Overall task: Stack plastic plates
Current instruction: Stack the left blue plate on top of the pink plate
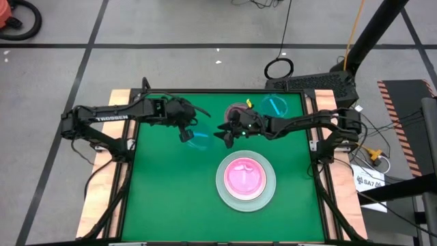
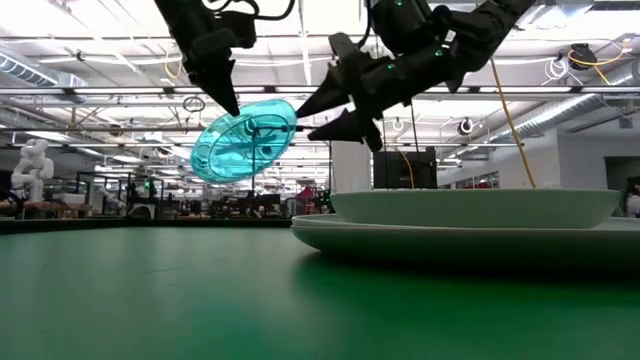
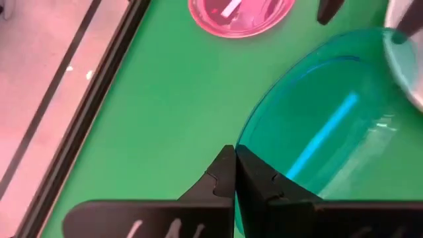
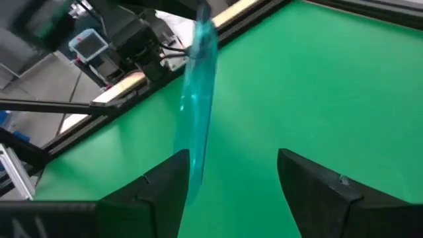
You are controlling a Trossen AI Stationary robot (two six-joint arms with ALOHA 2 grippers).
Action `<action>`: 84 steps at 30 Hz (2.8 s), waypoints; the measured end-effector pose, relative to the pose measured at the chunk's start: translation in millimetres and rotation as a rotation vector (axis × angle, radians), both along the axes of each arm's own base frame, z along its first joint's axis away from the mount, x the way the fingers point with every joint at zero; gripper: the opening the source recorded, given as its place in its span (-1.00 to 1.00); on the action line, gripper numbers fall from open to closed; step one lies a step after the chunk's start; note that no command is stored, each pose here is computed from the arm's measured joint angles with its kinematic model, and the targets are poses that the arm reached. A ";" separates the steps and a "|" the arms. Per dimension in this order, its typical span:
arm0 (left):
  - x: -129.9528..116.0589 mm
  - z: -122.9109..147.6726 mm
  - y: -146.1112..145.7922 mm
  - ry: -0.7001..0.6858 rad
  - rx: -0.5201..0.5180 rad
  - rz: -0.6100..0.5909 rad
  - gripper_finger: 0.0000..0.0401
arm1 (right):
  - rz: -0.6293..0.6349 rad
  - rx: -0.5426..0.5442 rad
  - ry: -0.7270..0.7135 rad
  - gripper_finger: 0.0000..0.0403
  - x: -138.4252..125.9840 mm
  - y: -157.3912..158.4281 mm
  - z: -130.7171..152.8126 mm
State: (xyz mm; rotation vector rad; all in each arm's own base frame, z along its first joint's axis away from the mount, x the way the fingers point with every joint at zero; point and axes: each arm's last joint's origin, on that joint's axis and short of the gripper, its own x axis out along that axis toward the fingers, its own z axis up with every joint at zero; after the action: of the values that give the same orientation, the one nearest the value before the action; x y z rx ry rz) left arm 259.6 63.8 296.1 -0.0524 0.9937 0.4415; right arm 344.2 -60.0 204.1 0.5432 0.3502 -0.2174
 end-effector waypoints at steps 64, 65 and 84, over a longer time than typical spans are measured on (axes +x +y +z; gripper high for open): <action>17.7 12.6 -13.2 -0.159 0.163 -0.035 -0.25 | -0.144 -0.375 0.062 -0.82 -6.4 16.2 18.5; 17.5 12.6 -12.3 -0.154 0.170 -0.041 -0.20 | -0.131 -0.359 0.067 -0.82 -7.2 16.8 18.4; 17.4 20.4 -9.6 -0.122 0.321 -0.212 0.18 | 0.281 0.219 0.231 -0.83 -78.1 17.2 56.8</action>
State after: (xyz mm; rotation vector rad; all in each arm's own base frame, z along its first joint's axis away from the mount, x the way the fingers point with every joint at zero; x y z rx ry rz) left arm 277.0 54.1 316.5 0.3089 0.7896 0.3929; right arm 266.1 -42.8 260.9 0.6788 0.6753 0.0322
